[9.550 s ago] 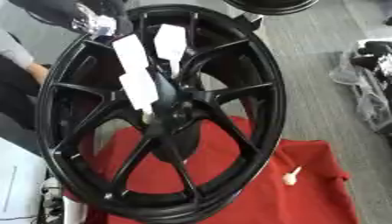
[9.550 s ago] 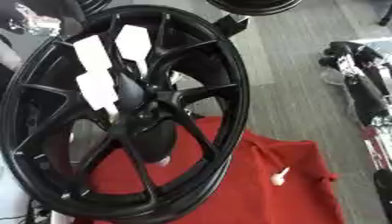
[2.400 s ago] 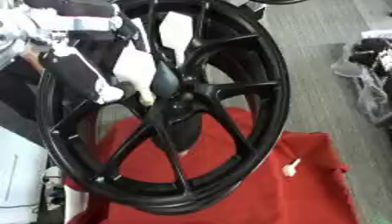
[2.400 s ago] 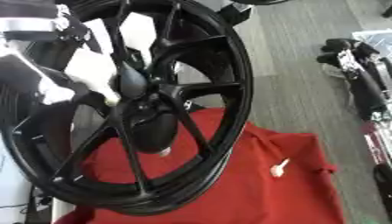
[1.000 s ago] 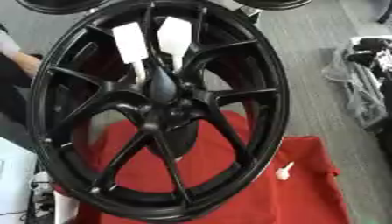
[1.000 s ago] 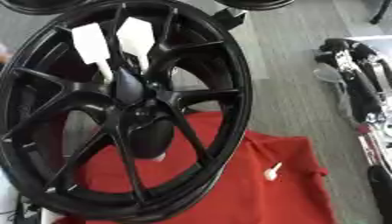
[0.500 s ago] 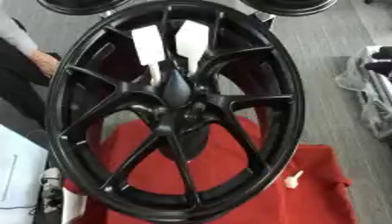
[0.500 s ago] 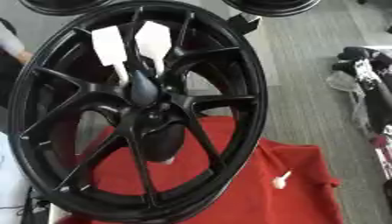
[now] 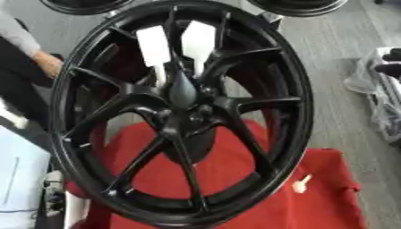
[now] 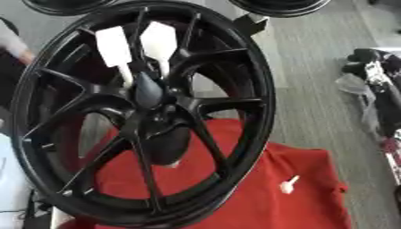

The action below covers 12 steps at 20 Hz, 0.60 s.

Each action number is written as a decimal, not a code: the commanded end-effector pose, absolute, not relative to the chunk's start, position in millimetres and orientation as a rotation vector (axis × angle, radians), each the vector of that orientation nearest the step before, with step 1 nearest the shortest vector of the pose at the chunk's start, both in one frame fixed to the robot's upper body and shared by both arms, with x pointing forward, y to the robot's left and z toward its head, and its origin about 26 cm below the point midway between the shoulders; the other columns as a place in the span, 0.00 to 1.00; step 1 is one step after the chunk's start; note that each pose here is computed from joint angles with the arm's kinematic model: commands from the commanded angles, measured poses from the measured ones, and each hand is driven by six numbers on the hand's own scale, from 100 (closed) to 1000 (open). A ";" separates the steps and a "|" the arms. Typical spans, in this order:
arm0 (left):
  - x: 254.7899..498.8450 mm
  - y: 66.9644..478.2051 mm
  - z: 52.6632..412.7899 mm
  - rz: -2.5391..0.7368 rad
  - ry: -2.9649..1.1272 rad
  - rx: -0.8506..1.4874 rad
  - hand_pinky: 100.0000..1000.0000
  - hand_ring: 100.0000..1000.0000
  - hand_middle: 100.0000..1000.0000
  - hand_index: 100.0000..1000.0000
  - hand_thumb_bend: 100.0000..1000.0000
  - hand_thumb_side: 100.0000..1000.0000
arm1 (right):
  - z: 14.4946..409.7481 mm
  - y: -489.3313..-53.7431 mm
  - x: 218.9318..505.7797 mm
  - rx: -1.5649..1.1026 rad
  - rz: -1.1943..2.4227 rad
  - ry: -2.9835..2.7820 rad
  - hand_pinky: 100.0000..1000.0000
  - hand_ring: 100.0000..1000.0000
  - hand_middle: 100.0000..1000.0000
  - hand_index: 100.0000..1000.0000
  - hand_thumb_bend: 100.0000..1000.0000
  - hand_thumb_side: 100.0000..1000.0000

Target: Pull the pin out of the wheel hub.

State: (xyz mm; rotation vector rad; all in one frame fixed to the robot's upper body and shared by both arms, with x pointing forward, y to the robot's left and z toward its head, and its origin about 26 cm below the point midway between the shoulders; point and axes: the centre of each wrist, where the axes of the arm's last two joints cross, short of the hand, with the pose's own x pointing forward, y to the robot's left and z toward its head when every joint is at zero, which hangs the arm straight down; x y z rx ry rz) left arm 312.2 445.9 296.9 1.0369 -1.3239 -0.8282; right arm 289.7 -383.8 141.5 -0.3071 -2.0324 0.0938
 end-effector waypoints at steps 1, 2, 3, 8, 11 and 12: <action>308.7 447.8 313.8 -0.783 -1.364 1.075 0.77 0.76 0.75 0.85 0.00 0.59 | 152.0 -386.1 289.4 -0.320 0.114 -2.057 0.87 0.66 0.64 0.70 0.00 0.58; 308.8 445.2 315.3 -0.757 -1.402 1.063 0.72 0.72 0.71 0.83 0.00 0.65 | 151.9 -386.0 289.4 -0.319 0.115 -2.056 0.87 0.66 0.64 0.70 0.00 0.58; 309.0 441.0 316.5 -0.724 -1.466 1.030 0.70 0.72 0.70 0.83 0.00 0.68 | 151.7 -386.0 289.4 -0.319 0.116 -2.055 0.87 0.66 0.64 0.70 0.00 0.58; 315.4 413.5 311.4 -0.489 -1.777 0.778 0.62 0.66 0.64 0.81 0.00 0.73 | 151.5 -385.0 290.0 -0.311 0.118 -2.056 0.87 0.66 0.64 0.70 0.00 0.58; 321.9 392.6 303.3 -0.375 -1.867 0.628 0.63 0.64 0.64 0.79 0.00 0.75 | 151.3 -384.0 290.5 -0.303 0.116 -2.058 0.87 0.66 0.64 0.70 0.00 0.58; 324.9 384.1 298.7 -0.356 -1.880 0.580 0.62 0.63 0.62 0.78 0.00 0.77 | 150.9 -383.7 290.6 -0.300 0.114 -2.058 0.87 0.65 0.64 0.70 0.00 0.58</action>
